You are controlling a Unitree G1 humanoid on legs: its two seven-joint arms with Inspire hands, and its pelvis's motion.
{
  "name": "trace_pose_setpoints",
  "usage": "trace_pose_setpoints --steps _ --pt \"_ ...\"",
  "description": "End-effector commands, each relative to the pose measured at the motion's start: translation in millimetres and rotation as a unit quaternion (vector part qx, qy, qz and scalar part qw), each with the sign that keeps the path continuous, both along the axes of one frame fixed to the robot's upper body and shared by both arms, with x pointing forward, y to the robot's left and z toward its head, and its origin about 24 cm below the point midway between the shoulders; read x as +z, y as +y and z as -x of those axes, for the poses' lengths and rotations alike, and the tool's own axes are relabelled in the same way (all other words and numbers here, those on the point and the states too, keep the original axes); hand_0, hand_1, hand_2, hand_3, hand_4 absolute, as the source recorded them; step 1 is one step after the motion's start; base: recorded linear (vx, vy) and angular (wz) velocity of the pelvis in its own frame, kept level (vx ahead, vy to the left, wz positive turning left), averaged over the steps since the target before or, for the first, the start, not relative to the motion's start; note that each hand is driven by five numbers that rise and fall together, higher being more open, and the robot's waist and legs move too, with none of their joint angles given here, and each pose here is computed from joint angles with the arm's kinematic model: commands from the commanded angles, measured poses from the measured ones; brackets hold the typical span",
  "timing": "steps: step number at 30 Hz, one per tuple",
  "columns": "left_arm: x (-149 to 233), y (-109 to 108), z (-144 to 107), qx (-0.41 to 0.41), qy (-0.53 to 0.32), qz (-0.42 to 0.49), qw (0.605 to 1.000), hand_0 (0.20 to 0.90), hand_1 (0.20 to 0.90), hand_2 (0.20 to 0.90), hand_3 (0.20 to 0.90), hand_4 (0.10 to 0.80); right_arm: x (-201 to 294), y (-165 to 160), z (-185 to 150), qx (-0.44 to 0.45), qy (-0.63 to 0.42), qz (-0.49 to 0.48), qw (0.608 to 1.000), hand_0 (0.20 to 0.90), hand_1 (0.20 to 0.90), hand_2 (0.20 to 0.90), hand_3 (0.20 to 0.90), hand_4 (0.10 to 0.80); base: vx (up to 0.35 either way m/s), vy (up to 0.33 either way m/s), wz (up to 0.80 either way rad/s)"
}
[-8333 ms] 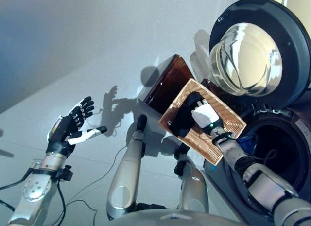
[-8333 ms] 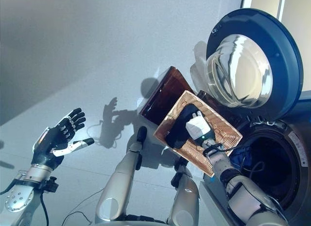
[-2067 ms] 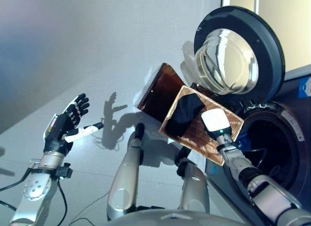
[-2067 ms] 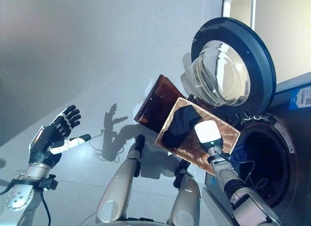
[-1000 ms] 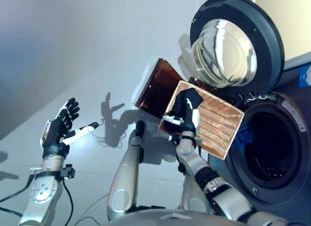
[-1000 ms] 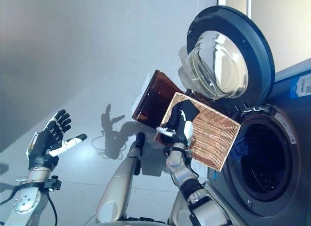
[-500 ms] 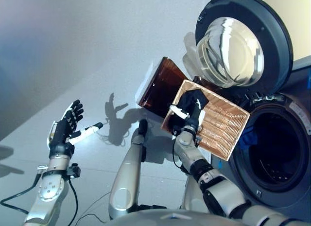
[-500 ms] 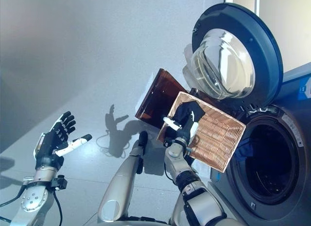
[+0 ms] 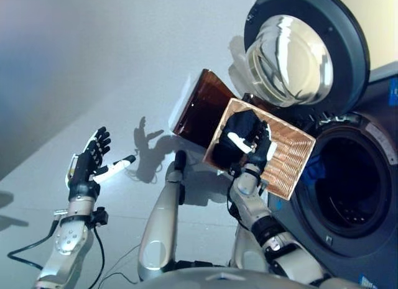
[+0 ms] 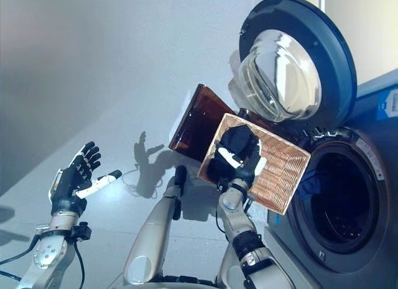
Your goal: Pick up the clothes and place them into the washing machine
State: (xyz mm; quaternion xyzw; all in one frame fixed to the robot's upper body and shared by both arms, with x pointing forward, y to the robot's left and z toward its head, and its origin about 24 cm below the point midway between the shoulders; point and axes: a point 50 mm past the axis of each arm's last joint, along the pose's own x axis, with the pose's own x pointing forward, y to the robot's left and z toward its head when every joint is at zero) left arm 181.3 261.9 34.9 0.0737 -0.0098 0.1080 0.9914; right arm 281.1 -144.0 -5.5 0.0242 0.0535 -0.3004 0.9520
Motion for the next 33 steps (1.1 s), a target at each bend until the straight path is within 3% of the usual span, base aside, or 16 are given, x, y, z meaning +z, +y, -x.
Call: trace_pose_setpoints --steps 1,10,24,33 --pt "19 4 10 -0.001 -0.048 -0.019 0.999 0.9 0.9 0.9 0.9 0.8 4 -4 11 -0.032 -0.038 0.003 0.999 0.9 0.9 0.9 0.9 0.8 -0.004 0.006 -0.08" --pt "18 2 11 -0.009 -0.045 -0.012 0.999 0.9 0.9 0.9 0.9 0.8 -1 -6 11 -0.046 -0.024 0.004 0.999 0.9 0.9 0.9 0.9 0.8 -0.003 0.001 -0.02" --pt "25 -3 8 -0.034 -0.052 -0.011 0.998 0.9 0.9 0.9 0.9 0.8 11 7 -31 -0.068 -0.001 -0.054 0.996 0.9 0.9 0.9 0.9 0.8 -0.003 0.002 0.01" --pt "32 -5 5 -0.04 -0.063 -0.012 0.997 0.9 0.9 0.9 0.9 0.8 6 1 -38 -0.11 0.049 -0.071 0.99 0.9 0.9 0.9 0.9 0.8 -0.002 0.003 0.0"
